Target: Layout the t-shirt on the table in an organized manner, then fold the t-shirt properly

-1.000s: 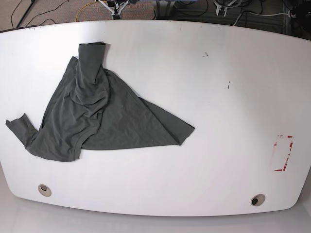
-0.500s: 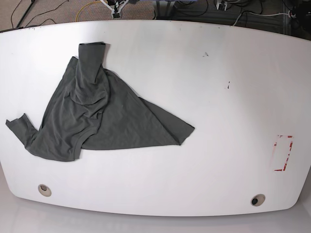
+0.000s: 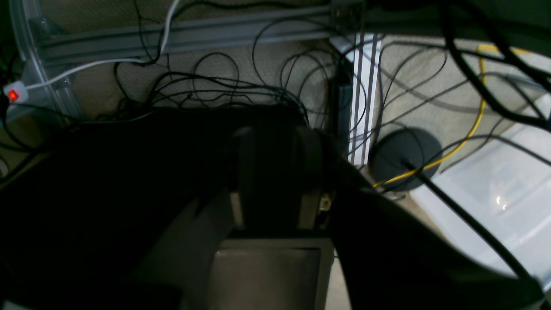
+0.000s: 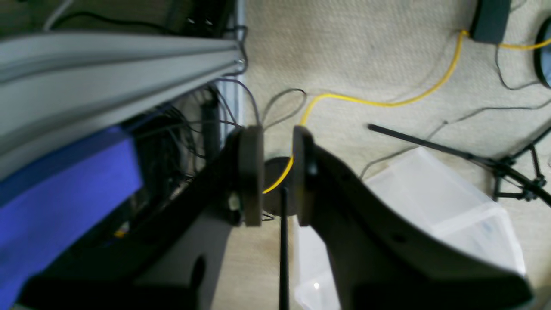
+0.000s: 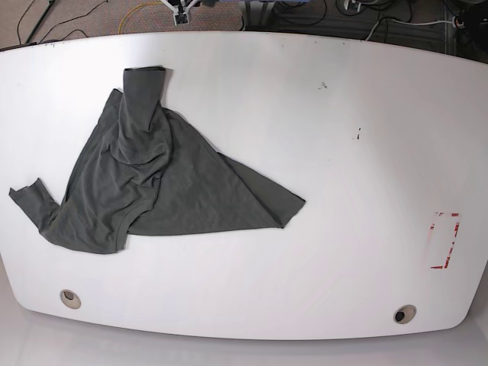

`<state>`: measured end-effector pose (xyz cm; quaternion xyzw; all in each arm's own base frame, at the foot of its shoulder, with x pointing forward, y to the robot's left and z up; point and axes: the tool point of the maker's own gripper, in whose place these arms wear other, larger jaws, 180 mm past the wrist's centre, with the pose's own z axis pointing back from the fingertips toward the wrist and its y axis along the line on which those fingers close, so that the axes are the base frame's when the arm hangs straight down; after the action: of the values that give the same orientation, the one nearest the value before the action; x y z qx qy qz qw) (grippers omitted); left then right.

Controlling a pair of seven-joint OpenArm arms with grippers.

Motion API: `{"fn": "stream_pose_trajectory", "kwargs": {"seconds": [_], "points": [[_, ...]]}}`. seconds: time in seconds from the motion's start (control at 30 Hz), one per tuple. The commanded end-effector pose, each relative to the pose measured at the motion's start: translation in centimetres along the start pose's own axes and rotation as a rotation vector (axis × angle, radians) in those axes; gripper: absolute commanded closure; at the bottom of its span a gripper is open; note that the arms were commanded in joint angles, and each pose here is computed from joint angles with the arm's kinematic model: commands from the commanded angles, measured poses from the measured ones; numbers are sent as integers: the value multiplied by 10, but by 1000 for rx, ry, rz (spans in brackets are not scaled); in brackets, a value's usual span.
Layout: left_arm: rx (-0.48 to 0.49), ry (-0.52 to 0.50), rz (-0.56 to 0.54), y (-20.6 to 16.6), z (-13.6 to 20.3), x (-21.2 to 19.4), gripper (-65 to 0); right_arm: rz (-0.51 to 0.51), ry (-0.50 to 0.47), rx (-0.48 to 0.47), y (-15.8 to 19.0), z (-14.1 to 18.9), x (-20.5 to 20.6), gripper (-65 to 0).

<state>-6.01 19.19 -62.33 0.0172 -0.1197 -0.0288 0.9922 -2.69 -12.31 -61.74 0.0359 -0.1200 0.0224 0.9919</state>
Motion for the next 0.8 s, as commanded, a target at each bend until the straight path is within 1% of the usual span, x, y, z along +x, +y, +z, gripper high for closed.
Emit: {"fn": "stream_pose_trajectory", "kwargs": {"seconds": [0.0, 0.23, 0.67, 0.77], "points": [[19, -19, -1, 7, 10, -5, -142, 0, 0, -7, -3, 10, -12, -116], [31, -68, -28, 12, 36, -8, -140, 9, -23, -14, -3, 32, -21, -116], [33, -151, -91, 13, 96, -8, -140, 32, -58, -30, -5, 85, -38, -116], [31, -176, -105, 11, 110, -3, -140, 7, -78, -32, -4, 98, -37, -116]]}}
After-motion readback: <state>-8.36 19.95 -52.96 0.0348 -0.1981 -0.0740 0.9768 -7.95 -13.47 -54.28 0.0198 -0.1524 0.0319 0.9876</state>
